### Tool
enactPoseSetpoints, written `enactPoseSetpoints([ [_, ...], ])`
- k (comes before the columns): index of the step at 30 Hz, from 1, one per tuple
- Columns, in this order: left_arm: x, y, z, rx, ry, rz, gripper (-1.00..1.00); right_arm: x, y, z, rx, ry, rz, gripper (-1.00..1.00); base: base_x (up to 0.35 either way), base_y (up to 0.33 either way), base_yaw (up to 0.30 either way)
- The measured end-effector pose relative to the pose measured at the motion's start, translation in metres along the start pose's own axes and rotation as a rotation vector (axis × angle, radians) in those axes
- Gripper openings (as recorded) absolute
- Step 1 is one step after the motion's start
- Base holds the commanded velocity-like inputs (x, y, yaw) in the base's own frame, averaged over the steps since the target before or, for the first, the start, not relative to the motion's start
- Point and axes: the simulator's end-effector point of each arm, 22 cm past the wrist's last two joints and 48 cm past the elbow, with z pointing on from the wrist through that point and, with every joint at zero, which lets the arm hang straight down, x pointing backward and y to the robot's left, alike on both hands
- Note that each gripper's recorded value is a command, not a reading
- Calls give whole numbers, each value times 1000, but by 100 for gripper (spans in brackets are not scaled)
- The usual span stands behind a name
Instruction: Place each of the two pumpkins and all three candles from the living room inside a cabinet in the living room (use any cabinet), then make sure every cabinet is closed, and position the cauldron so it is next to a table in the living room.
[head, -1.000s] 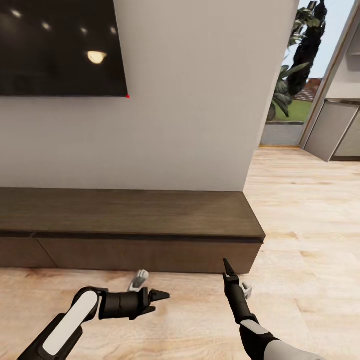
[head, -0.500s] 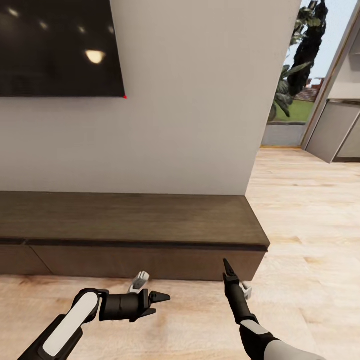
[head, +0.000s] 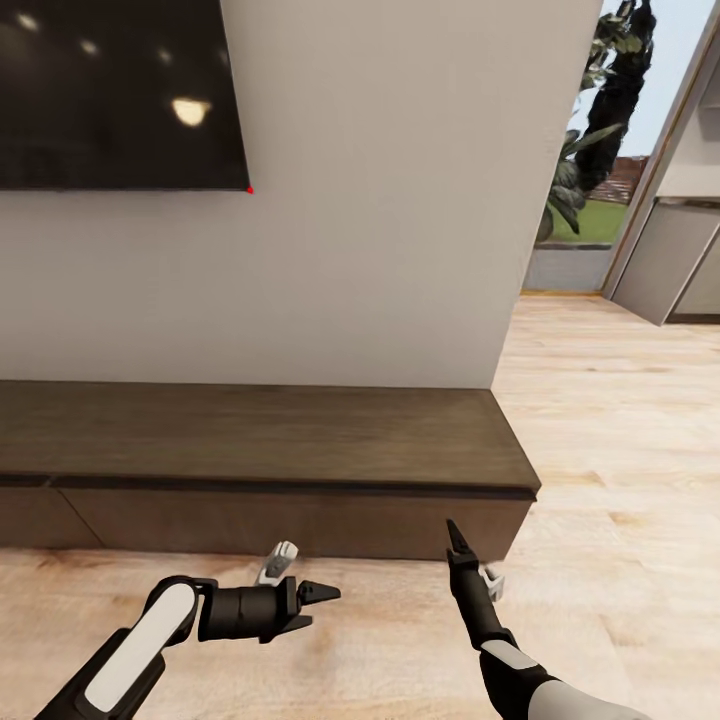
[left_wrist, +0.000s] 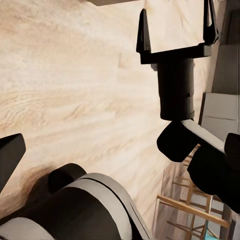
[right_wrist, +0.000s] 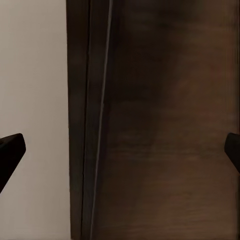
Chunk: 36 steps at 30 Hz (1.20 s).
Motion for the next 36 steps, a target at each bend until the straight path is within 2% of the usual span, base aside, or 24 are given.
enactPoseSetpoints([
  [7, 3, 6, 6, 17, 12, -36, 100, 2, -16, -2, 23, 2, 1, 100, 0, 0, 0],
  [10, 4, 6, 6, 19, 14, -36, 100, 3, -14, -1, 12, 4, 0, 100, 0, 0, 0],
  [16, 7, 15, 12, 14, 28, -56, 100, 6, -24, -2, 21, 10, 2, 100, 0, 0, 0],
  [20, 9, 21, 15, 11, 37, -70, 100, 8, -25, -2, 4, 14, -4, 100, 0, 0, 0],
  [24, 9, 20, 16, 12, 38, -70, 100, 8, -20, -1, -20, 14, -11, 100, 0, 0, 0],
  [27, 11, 25, 18, 10, 45, -79, 100, 10, -25, -2, -14, 17, -10, 100, 0, 0, 0],
  [36, 11, 25, 18, 9, 45, -78, 100, 10, -23, -2, -25, 17, -11, 100, 29, 3, 0],
])
